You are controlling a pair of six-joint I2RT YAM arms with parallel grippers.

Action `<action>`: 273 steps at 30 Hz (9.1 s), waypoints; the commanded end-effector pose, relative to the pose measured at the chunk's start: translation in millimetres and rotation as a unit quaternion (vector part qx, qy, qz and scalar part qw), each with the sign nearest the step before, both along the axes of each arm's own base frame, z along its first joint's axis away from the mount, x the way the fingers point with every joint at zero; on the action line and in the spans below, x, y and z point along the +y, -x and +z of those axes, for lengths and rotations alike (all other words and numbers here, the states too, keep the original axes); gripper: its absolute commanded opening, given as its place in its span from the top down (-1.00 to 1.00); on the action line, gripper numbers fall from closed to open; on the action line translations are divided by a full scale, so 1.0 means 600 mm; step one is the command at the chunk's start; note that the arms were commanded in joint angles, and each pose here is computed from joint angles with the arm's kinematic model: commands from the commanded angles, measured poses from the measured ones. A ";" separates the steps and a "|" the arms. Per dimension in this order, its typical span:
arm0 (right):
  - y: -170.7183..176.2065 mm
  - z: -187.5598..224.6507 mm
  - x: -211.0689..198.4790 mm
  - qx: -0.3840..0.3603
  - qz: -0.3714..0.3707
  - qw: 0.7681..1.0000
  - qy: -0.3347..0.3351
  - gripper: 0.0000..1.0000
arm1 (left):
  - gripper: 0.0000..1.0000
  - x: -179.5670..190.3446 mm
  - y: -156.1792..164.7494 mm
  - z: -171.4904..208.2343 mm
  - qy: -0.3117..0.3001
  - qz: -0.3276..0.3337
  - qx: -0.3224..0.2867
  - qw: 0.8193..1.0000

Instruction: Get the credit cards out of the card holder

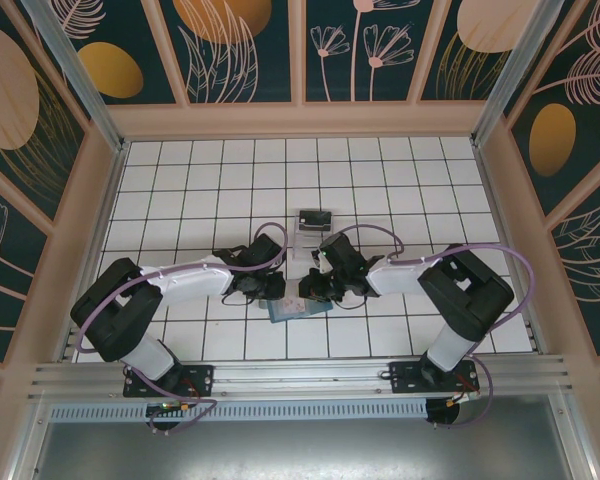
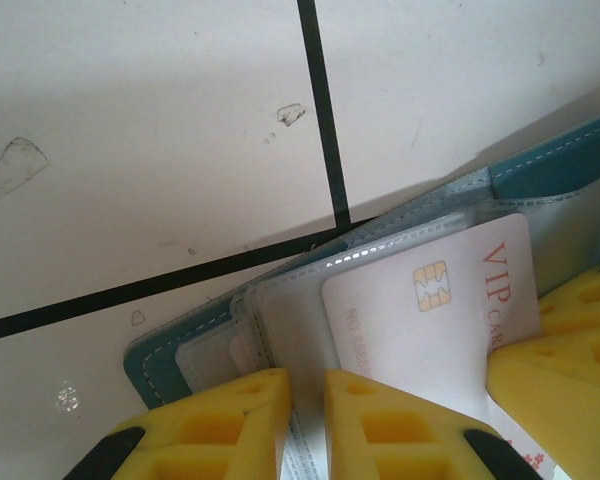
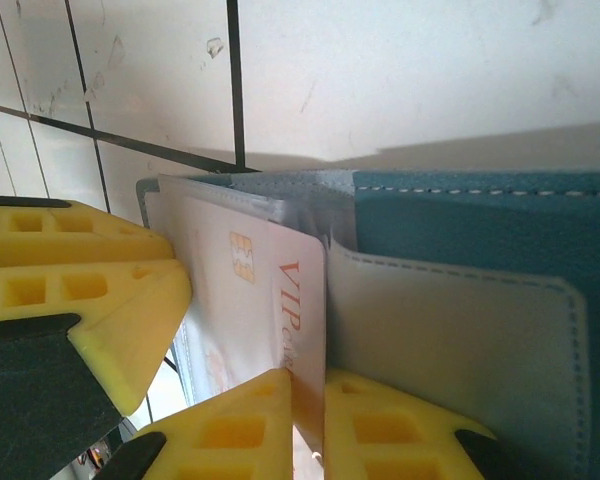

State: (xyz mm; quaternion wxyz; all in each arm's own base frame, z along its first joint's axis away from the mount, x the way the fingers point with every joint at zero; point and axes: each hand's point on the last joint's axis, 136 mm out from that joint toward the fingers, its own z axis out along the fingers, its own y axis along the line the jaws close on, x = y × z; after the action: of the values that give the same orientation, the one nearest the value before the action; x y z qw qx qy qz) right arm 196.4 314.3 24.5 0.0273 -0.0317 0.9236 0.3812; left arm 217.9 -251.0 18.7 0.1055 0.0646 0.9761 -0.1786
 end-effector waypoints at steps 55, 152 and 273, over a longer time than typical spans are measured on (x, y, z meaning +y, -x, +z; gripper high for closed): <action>-0.180 0.318 -0.093 -0.554 0.345 0.721 0.234 1.00 | 0.60 0.022 -0.022 0.086 0.031 0.035 -0.100 0.994; -0.262 0.231 0.005 -0.418 0.497 0.727 0.222 0.26 | 0.61 0.048 -0.024 0.090 0.009 0.044 -0.111 0.993; 0.033 0.062 0.167 -0.058 0.103 0.985 0.124 0.88 | 0.61 0.127 -0.018 0.095 0.200 0.157 -0.069 0.965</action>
State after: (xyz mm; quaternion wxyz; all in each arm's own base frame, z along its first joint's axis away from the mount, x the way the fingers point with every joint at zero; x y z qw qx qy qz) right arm 173.8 409.4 42.1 0.0147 -0.1411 0.9632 0.2284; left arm 230.1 -169.1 73.9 0.2145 -0.0919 0.9178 -0.3213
